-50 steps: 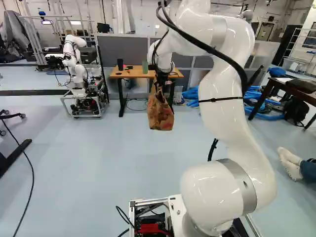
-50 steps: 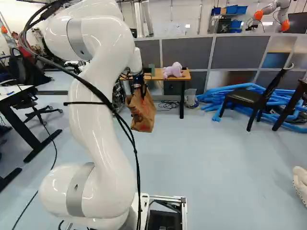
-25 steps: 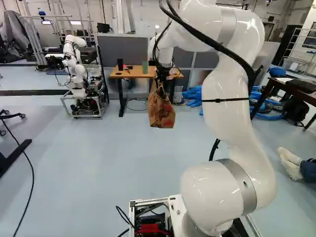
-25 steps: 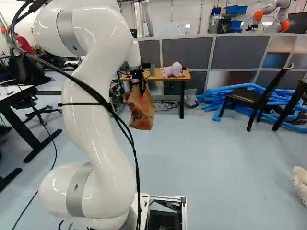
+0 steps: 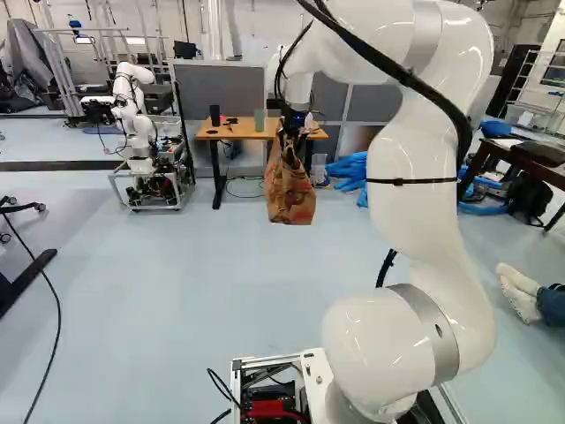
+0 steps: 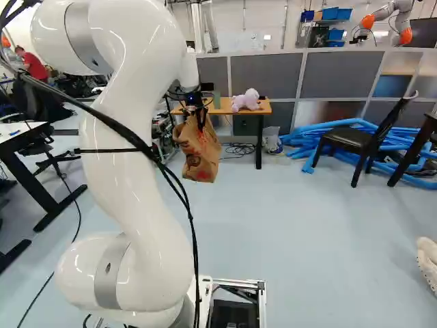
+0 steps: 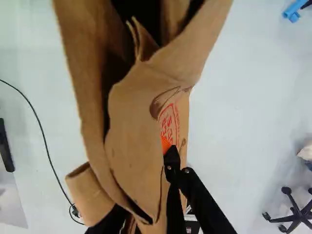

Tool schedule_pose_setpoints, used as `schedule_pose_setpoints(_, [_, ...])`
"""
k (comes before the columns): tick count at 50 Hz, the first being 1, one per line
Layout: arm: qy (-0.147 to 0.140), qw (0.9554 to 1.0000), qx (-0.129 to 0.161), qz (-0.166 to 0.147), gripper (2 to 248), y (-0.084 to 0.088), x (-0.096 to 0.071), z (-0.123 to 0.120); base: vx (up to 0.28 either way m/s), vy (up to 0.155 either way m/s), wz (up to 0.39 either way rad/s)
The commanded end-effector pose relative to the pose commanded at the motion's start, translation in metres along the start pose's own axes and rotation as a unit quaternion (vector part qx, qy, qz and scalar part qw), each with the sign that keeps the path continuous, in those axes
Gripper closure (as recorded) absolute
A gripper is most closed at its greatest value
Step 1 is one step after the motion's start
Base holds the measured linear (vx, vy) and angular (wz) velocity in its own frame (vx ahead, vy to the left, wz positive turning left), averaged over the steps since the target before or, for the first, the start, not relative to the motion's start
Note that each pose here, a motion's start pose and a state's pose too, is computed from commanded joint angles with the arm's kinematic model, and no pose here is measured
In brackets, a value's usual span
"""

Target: Pick up the bag on the ground and place it on the table

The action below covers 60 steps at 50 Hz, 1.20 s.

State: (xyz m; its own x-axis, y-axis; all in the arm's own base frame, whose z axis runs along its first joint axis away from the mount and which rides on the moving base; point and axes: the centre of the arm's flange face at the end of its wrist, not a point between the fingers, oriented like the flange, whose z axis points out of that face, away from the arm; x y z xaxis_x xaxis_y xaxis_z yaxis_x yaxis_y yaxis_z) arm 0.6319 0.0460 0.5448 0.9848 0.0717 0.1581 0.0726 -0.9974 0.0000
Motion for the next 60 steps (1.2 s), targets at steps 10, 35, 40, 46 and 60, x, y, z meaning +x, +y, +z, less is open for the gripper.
schedule_pose_setpoints(10, [0.005,1.0000,0.000,0.000,229,0.000,-0.004,-0.015,0.000,0.000,0.000])
schedule_pose_setpoints(35, [0.018,0.9998,0.000,0.000,229,0.000,-0.014,-0.054,0.000,0.000,0.000])
schedule_pose_setpoints(40, [0.021,0.9998,0.000,0.000,229,0.000,-0.017,-0.062,0.000,0.000,0.000])
schedule_pose_setpoints(46, [0.024,0.9997,0.000,0.000,229,0.000,-0.019,-0.071,0.000,0.000,0.000])
schedule_pose_setpoints(60, [0.029,0.9996,0.000,0.000,229,0.000,-0.026,-0.092,0.000,0.000,0.000])
